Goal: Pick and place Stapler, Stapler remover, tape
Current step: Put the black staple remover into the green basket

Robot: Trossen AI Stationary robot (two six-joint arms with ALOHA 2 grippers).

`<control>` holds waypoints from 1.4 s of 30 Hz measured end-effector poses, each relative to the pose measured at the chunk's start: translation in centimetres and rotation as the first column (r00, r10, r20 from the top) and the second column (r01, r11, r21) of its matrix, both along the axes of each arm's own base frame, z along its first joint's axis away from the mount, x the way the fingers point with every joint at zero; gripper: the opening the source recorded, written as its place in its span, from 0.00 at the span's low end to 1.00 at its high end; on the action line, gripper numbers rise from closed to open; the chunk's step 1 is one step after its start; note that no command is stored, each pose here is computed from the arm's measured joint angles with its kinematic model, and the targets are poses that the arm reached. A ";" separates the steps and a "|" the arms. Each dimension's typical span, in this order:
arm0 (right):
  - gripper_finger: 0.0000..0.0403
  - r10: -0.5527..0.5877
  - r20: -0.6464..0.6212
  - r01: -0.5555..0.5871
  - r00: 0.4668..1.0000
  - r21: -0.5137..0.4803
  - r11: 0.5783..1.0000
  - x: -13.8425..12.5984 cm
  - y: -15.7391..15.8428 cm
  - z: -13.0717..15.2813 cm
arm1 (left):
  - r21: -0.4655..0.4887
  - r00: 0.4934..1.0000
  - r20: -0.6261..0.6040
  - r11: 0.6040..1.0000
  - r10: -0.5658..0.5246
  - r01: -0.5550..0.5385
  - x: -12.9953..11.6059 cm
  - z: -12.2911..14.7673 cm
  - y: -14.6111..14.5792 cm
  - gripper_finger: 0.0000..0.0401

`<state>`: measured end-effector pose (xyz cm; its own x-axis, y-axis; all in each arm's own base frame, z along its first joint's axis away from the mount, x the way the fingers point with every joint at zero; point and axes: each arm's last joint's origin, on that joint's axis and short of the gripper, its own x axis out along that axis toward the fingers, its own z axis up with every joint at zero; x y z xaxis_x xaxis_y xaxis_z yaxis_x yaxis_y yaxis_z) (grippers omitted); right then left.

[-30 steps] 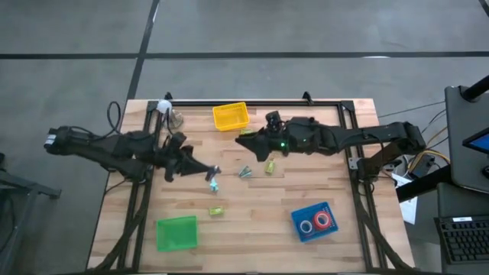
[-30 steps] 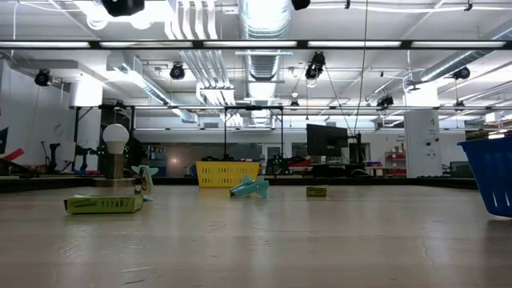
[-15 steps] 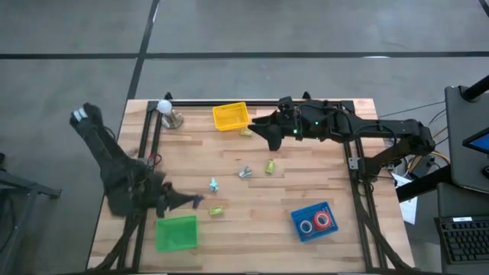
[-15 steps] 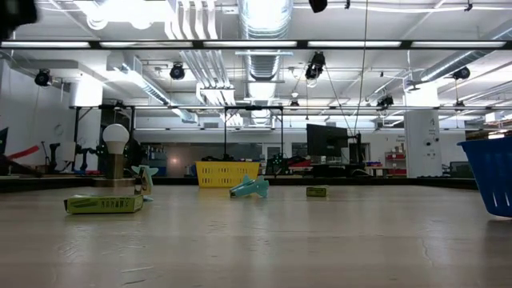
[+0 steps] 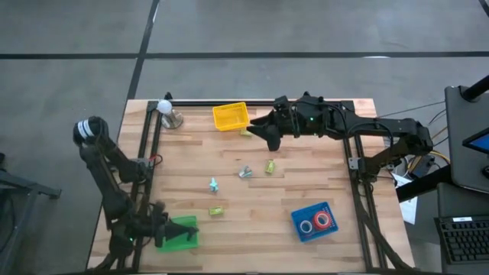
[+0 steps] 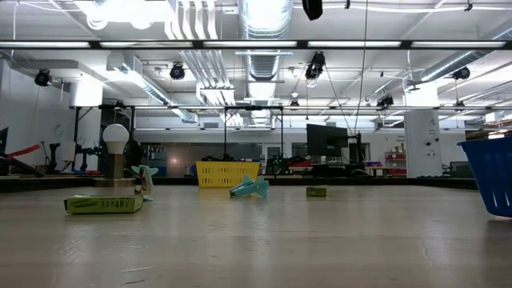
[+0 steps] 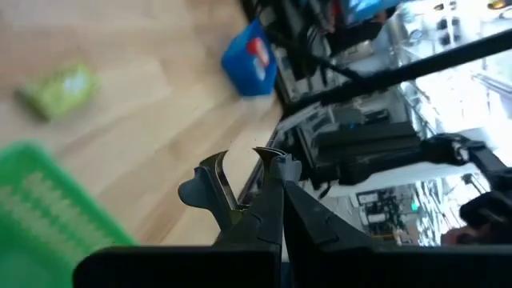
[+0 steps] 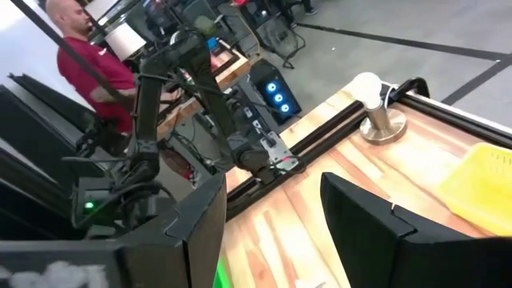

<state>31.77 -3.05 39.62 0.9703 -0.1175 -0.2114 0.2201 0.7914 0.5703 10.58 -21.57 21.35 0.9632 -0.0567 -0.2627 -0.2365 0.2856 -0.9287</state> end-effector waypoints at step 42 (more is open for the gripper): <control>0.41 -0.035 -0.001 0.035 0.999 -0.003 0.999 0.0 -0.3 0.0 | 0.012 0.734 -0.405 0.800 -0.545 0.600 -1.7 -1.2 6.3 0.00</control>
